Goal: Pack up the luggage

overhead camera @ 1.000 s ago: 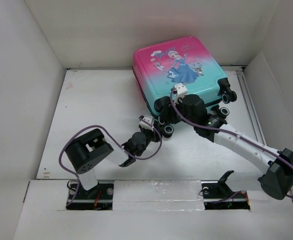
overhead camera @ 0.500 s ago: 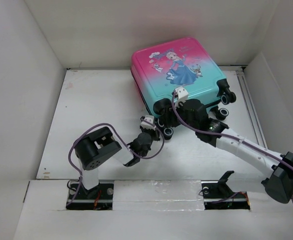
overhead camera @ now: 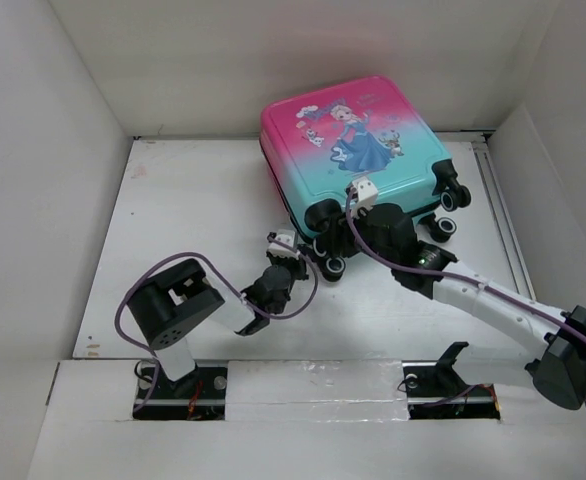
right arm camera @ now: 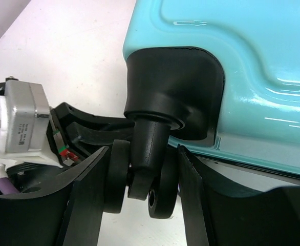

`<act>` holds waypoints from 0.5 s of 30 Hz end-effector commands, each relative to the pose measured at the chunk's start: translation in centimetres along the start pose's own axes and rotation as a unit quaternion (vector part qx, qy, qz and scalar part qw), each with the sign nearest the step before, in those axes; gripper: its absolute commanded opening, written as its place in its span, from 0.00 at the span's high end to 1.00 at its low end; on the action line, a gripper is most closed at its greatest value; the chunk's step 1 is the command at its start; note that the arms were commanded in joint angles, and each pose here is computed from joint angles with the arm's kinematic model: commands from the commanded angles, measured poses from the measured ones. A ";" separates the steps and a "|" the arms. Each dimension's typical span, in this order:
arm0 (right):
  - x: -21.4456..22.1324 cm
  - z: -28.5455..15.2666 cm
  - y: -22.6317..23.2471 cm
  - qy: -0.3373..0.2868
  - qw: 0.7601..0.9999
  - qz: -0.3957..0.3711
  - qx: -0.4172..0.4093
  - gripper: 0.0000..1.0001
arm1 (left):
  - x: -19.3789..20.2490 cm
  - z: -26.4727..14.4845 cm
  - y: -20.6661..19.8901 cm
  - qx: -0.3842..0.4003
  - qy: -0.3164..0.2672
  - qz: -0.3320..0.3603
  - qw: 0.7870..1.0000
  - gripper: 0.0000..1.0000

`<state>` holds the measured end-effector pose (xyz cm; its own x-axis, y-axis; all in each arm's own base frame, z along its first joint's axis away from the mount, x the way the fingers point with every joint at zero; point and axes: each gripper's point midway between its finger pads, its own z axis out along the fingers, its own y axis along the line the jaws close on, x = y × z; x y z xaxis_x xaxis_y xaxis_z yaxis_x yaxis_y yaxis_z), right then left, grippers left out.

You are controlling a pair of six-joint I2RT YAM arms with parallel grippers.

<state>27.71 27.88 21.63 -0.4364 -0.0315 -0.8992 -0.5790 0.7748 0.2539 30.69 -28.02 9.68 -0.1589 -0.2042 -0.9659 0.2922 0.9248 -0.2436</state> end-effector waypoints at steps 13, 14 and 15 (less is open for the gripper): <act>3.4 -1.4 -0.2 0.045 0.999 0.003 -0.022 1.00 | -10.6 -3.3 1.7 0.002 -0.165 -0.120 0.979 1.00; 3.4 -1.4 -0.2 0.045 0.999 0.003 -0.022 1.00 | -10.9 -3.7 1.8 0.002 -0.167 -0.121 0.979 1.00; 3.5 -1.6 -0.6 0.044 0.999 0.006 -0.017 1.00 | -11.1 -3.8 1.9 0.002 -0.167 -0.121 0.979 1.00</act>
<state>27.10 27.20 21.48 -0.4418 -0.0068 -0.8971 -0.5794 0.7656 0.2796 29.20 -24.13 11.87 -0.1150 -0.2528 -0.9607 0.2632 0.9248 -0.2748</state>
